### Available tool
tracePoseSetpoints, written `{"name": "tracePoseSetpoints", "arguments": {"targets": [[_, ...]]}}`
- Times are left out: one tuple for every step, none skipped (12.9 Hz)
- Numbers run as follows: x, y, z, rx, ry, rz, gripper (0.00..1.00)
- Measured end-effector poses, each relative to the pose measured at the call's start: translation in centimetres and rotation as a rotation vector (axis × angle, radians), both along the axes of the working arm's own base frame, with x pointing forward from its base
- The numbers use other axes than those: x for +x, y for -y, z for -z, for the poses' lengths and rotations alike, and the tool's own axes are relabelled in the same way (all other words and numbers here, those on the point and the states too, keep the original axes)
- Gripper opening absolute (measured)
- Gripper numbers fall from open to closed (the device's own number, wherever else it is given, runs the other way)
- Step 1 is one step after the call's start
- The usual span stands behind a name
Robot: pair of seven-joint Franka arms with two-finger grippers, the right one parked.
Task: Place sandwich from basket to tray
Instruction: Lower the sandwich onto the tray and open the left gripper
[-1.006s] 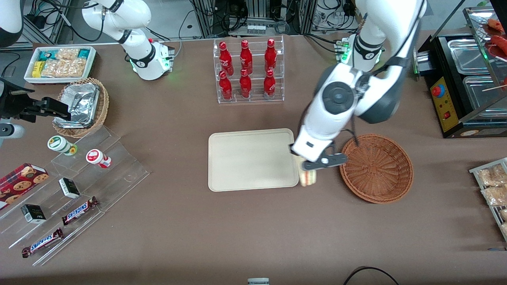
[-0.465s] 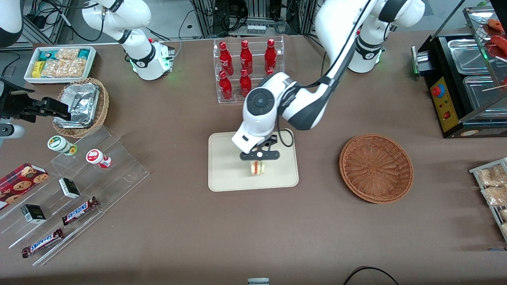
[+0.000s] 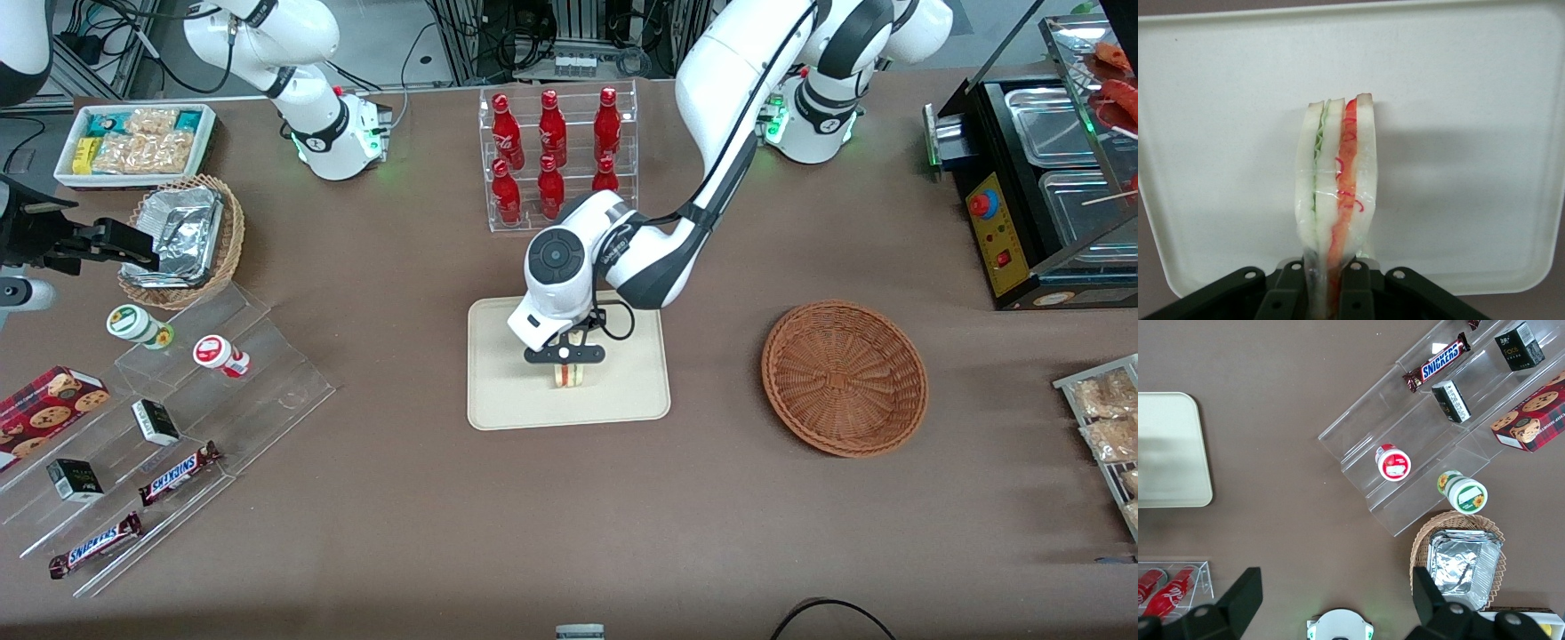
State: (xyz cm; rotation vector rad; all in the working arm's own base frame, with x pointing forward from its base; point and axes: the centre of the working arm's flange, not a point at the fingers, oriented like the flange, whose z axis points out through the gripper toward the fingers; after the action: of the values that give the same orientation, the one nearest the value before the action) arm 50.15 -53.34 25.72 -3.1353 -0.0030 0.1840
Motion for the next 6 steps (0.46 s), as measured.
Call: {"name": "tracePoseSetpoints", "arguments": {"targets": [[-0.02, -0.02, 0.5, 0.004, -0.004, 0.0, 0.15], [0.02, 0.01, 0.79, 0.001, -0.002, -0.001, 0.15], [0.07, 0.07, 0.93, -0.003, 0.003, -0.002, 0.15], [0.05, 0.1, 1.04, -0.003, 0.003, -0.002, 0.15], [0.01, 0.15, 1.2, -0.003, 0.003, -0.001, 0.15], [-0.02, 0.21, 1.41, -0.004, 0.003, 0.0, 0.15]]}}
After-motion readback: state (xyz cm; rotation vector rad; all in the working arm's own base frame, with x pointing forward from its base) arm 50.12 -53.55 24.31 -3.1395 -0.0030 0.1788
